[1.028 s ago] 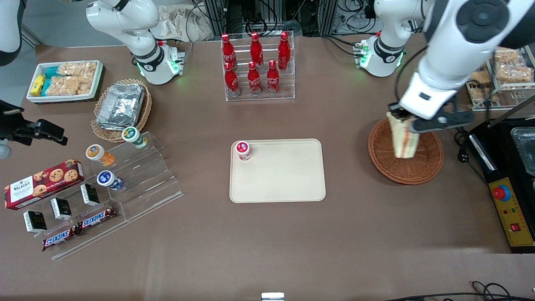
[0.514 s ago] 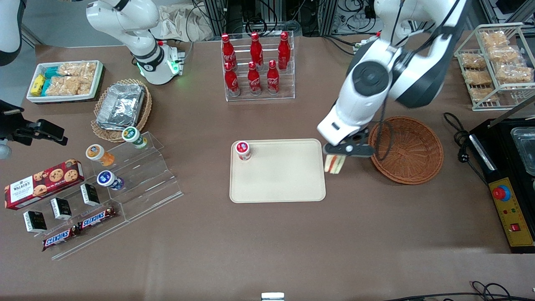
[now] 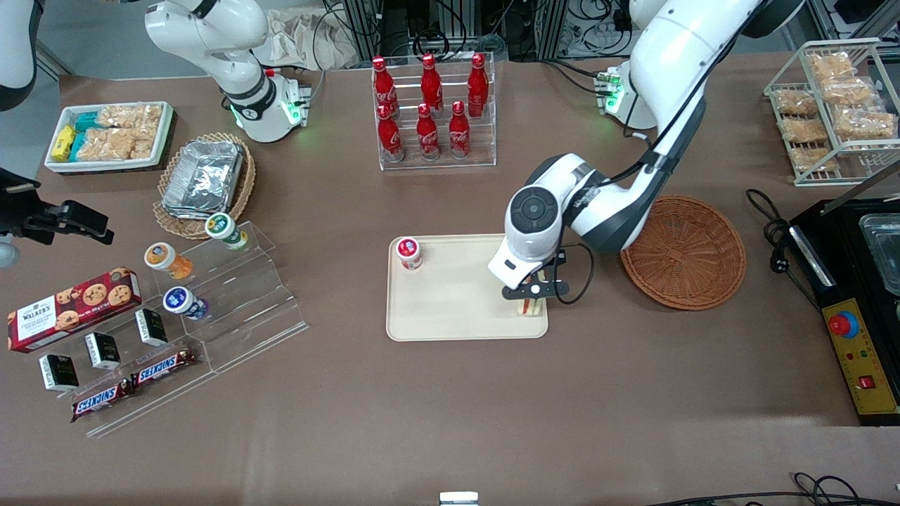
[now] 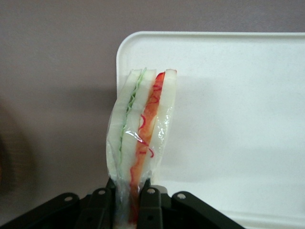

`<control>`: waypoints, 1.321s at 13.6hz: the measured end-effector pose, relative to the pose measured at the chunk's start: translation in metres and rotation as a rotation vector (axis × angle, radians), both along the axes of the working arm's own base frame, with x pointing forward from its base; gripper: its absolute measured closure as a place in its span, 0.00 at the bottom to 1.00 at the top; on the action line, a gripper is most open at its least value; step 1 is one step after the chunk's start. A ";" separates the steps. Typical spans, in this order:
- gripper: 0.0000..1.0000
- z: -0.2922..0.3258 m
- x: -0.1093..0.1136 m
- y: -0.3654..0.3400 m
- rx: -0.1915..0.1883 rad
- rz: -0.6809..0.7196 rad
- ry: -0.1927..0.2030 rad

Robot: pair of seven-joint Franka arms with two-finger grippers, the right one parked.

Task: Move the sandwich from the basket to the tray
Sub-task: 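Lower the sandwich onto the cream tray and open the left gripper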

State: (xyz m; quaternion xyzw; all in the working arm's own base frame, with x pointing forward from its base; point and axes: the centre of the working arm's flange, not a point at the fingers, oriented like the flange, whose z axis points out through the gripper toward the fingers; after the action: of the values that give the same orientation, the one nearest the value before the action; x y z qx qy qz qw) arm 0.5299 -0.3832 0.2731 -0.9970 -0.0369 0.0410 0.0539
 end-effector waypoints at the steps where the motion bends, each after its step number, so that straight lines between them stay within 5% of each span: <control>1: 0.80 -0.006 0.000 -0.002 -0.003 0.022 -0.006; 7: 0.80 -0.032 -0.006 -0.009 0.051 -0.009 -0.028; 15: 0.02 -0.032 -0.002 -0.013 0.051 -0.015 -0.042; 18: 0.00 -0.004 0.007 -0.013 0.034 0.006 -0.078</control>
State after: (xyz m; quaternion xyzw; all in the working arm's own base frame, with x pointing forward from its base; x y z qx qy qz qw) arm 0.5372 -0.3960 0.2691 -0.9967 -0.0427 0.0018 0.0690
